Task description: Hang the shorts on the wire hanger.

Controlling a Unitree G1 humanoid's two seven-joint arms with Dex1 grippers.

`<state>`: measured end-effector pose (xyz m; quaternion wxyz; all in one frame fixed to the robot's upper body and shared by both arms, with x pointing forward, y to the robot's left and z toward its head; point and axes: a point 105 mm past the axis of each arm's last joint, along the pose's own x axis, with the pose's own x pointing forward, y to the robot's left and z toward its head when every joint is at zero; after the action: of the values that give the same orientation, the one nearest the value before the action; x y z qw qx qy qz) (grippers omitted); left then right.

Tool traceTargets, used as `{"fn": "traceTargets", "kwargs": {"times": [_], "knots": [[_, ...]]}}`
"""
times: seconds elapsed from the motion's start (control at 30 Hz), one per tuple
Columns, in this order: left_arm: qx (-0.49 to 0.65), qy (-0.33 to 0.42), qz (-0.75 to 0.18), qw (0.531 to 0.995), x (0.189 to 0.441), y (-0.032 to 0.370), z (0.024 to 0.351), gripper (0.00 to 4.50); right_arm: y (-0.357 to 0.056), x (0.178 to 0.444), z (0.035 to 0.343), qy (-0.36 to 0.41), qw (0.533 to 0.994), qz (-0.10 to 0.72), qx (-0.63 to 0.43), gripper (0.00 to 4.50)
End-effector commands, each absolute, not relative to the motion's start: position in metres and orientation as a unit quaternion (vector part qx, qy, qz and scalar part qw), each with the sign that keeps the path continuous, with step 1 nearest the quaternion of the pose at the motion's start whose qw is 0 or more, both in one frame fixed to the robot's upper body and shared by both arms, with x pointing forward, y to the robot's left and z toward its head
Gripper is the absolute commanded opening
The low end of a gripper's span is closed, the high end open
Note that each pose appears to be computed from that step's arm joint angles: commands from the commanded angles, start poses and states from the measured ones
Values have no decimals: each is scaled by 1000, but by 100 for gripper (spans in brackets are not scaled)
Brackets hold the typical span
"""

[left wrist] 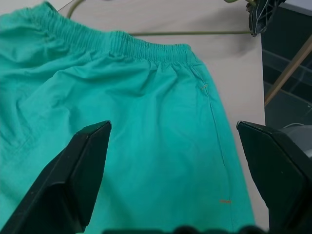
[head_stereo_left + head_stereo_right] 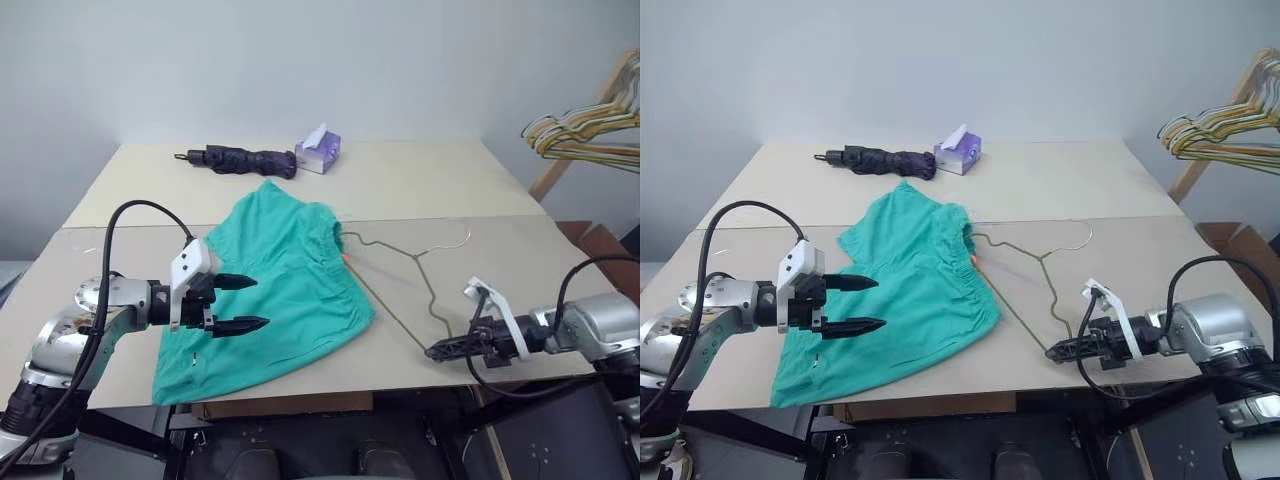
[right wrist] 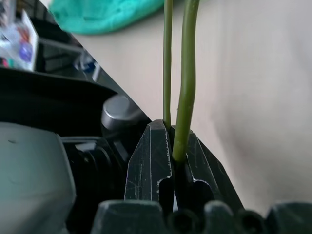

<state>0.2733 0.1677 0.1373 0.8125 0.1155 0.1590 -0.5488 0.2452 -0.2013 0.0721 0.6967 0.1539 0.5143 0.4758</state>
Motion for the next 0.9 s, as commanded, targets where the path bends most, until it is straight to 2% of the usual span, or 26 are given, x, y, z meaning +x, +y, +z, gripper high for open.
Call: {"fn": "traceTargets", "kwargs": {"times": [0.03, 0.2, 0.4, 0.53, 0.7, 0.9], "knots": [[134, 133, -557, 809, 274, 160, 148, 447, -204, 256, 83, 504, 709, 475, 135, 0], [132, 135, -555, 810, 274, 158, 144, 447, -217, 268, 84, 517, 720, 454, 98, 0], [129, 135, -556, 810, 272, 153, 140, 447, -222, 273, 97, 539, 696, 469, 69, 0], [127, 132, -552, 814, 272, 151, 138, 447, -216, 285, 100, 550, 685, 471, 79, 0], [128, 126, -541, 822, 273, 148, 136, 447, -215, 306, 95, 562, 685, 453, 94, 0], [129, 123, -526, 832, 269, 153, 137, 447, -210, 316, 88, 564, 681, 462, 72, 0]]}}
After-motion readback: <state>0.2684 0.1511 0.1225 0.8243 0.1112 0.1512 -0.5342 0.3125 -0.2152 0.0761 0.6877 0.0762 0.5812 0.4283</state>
